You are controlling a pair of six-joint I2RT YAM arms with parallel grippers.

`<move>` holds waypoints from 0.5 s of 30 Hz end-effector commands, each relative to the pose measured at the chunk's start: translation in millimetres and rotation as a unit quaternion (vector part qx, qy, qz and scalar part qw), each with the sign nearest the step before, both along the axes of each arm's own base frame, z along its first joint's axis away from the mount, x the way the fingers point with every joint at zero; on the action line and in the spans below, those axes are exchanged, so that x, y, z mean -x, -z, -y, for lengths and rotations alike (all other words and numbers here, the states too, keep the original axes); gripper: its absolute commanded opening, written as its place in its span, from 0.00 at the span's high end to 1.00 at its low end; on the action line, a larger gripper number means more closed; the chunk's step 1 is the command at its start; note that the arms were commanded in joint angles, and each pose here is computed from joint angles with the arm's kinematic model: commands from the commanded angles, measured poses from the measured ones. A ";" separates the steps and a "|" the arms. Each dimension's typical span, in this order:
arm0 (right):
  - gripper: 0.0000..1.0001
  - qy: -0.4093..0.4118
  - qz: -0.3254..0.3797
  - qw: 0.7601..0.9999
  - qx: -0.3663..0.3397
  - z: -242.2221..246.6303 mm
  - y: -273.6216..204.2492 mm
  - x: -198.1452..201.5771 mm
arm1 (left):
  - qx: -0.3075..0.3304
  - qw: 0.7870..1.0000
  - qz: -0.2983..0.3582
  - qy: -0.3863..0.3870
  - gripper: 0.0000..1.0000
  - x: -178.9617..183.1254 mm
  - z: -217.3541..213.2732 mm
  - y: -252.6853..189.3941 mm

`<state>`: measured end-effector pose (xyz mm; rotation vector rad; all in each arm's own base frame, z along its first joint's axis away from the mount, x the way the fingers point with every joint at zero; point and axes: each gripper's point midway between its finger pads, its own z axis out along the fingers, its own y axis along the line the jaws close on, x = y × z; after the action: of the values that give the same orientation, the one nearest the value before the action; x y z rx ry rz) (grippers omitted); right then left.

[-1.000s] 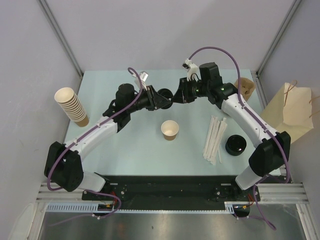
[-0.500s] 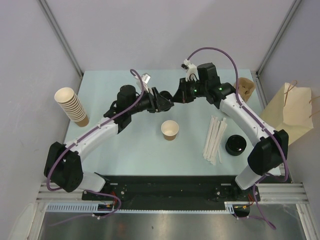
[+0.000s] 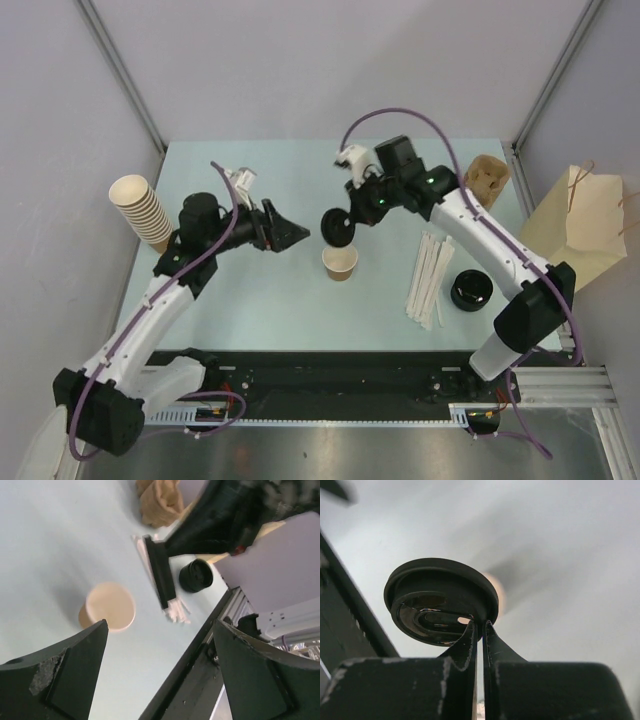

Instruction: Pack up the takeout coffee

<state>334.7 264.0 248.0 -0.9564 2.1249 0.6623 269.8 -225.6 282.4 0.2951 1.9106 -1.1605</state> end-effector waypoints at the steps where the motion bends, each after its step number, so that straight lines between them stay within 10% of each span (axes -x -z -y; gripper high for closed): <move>1: 1.00 -0.148 0.079 0.975 0.144 -24.1 8.2 53.7 | 0.022 0.997 -0.075 -0.026 0.08 13.0 -29.5 47.4; 15: 1.00 -0.210 -0.015 0.924 0.319 -32.6 53.0 45.8 | 0.037 0.992 -0.094 -0.082 0.07 4.9 -56.7 73.1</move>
<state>297.0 322.0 188.7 -1.7191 2.1377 0.2597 258.5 -174.6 197.8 -0.0009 2.0669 -1.1782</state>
